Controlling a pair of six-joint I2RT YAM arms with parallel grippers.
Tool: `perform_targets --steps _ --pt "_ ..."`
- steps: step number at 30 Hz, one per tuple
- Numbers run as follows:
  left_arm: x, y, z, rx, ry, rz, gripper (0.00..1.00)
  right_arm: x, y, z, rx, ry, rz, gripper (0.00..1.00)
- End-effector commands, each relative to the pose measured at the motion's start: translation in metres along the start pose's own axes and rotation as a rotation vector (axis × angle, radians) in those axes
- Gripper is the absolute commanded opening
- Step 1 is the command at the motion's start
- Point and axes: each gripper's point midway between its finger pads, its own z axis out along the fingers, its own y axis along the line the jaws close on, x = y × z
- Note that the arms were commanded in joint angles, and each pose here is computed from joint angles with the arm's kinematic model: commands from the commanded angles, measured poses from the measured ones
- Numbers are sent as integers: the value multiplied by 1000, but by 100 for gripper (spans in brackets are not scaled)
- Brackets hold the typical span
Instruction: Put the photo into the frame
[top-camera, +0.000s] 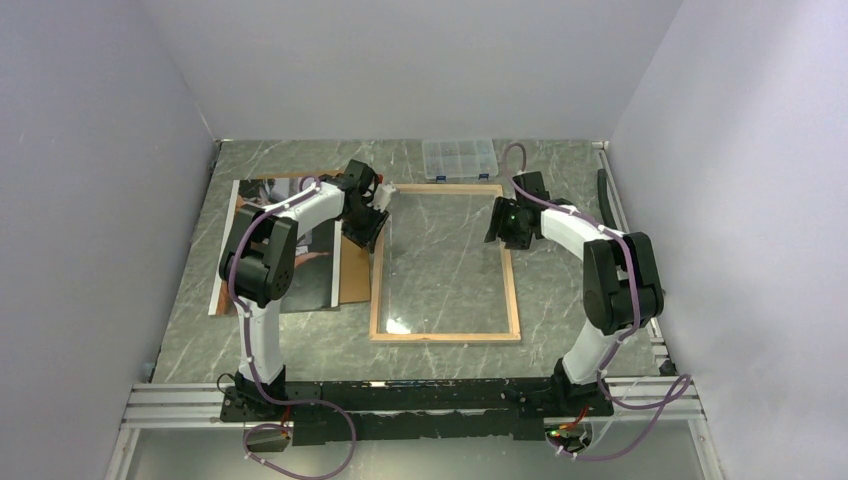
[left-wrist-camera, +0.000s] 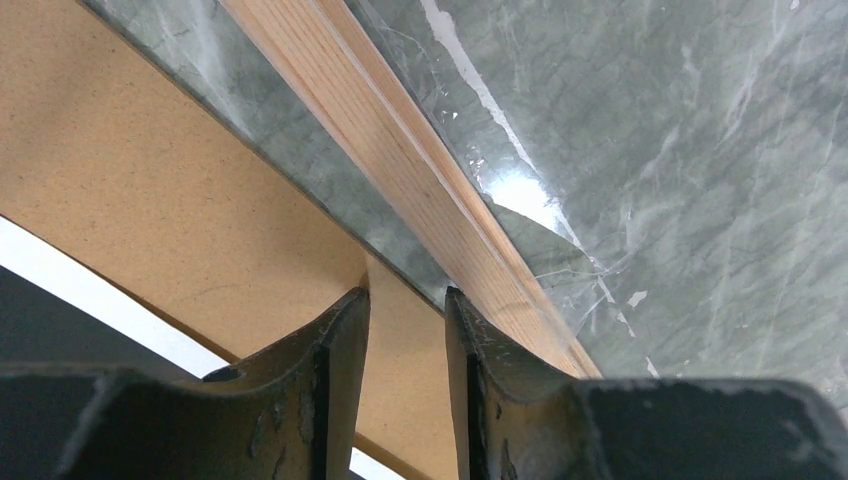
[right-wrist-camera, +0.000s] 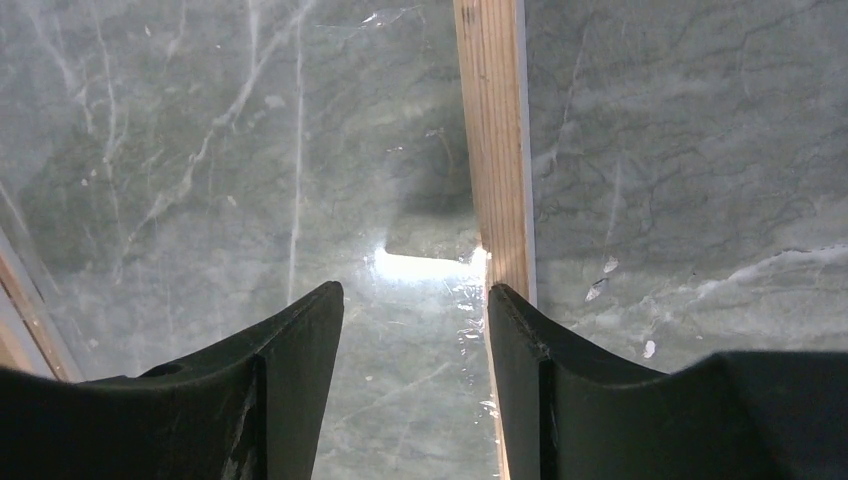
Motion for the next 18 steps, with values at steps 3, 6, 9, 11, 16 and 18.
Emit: perform_targets --steps 3,6,9,11,16,18 --pt "-5 -14 14 47 7 13 40 18 25 9 -161 74 43 57" --pt "-7 -15 16 49 6 16 39 18 42 5 -240 85 64 56" --pt "-9 -16 19 50 8 17 39 17 62 -4 -338 91 77 55" --pt "-9 -16 21 49 10 20 39 15 76 -13 -405 91 75 55" --pt "-11 -16 21 47 6 19 39 4 104 -39 -551 79 63 55" --pt "-10 -15 20 46 7 17 39 0 111 -49 -590 66 59 55"
